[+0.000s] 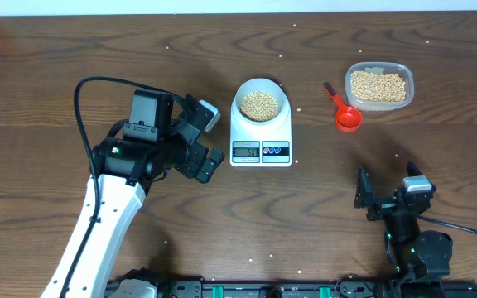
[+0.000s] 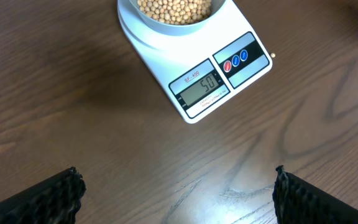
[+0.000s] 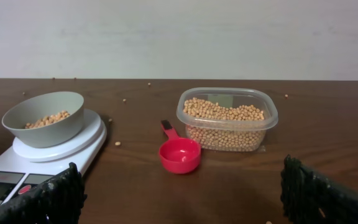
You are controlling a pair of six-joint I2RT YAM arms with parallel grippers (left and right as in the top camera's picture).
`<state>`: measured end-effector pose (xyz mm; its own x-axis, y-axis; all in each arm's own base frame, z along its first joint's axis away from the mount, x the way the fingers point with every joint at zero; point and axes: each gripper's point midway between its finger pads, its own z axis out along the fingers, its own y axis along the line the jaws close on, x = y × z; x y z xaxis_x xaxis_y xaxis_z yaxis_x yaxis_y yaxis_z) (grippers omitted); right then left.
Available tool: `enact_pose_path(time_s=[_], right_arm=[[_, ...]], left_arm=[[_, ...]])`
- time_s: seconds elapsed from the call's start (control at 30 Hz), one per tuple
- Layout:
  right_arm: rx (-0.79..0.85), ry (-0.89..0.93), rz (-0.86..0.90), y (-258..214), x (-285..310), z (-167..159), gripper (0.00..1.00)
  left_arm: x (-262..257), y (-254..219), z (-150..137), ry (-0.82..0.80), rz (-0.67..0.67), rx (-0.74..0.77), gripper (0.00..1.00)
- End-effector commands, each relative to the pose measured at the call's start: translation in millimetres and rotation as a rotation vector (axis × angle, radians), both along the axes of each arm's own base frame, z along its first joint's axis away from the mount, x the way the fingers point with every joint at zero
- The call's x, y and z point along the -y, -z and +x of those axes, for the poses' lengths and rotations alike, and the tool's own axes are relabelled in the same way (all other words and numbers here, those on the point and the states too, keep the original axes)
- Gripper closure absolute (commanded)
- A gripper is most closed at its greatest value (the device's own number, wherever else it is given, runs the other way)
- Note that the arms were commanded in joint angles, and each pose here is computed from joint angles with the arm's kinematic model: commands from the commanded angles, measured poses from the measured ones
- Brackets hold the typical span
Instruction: Scoop item into bowl and weigh 50g on scale
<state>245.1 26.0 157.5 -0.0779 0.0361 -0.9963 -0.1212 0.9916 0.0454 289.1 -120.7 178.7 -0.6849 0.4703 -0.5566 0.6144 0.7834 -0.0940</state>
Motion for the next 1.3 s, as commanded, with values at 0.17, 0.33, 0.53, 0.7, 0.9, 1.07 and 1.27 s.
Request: enact_pose_path(time_s=[0.17, 0.33, 0.53, 0.7, 0.9, 1.07, 1.27], right_arm=[[-0.001, 0.012, 0.002, 1, 2, 0, 0.01], [-0.001, 0.012, 0.002, 1, 2, 0, 0.01], [-0.001, 0.012, 0.002, 1, 2, 0, 0.01], [-0.001, 0.012, 0.002, 1, 2, 0, 0.01], [-0.001, 0.012, 0.002, 1, 2, 0, 0.01], [-0.001, 0.012, 0.002, 1, 2, 0, 0.01], [-0.001, 0.012, 0.002, 1, 2, 0, 0.01]], left_arm=[[3, -10, 1, 0.020, -0.011, 0.027, 0.01], [3, -10, 1, 0.020, -0.011, 0.027, 0.01], [3, -9, 1, 0.020, -0.011, 0.024, 0.01], [3, -9, 0, 0.020, -0.009, 0.018, 0.01], [3, -9, 0, 0.020, -0.009, 0.018, 0.01], [3, -13, 1, 0.020, -0.014, 0.040, 0.01], [-5, -42, 8, -0.057, -0.041, 0.201, 0.01]])
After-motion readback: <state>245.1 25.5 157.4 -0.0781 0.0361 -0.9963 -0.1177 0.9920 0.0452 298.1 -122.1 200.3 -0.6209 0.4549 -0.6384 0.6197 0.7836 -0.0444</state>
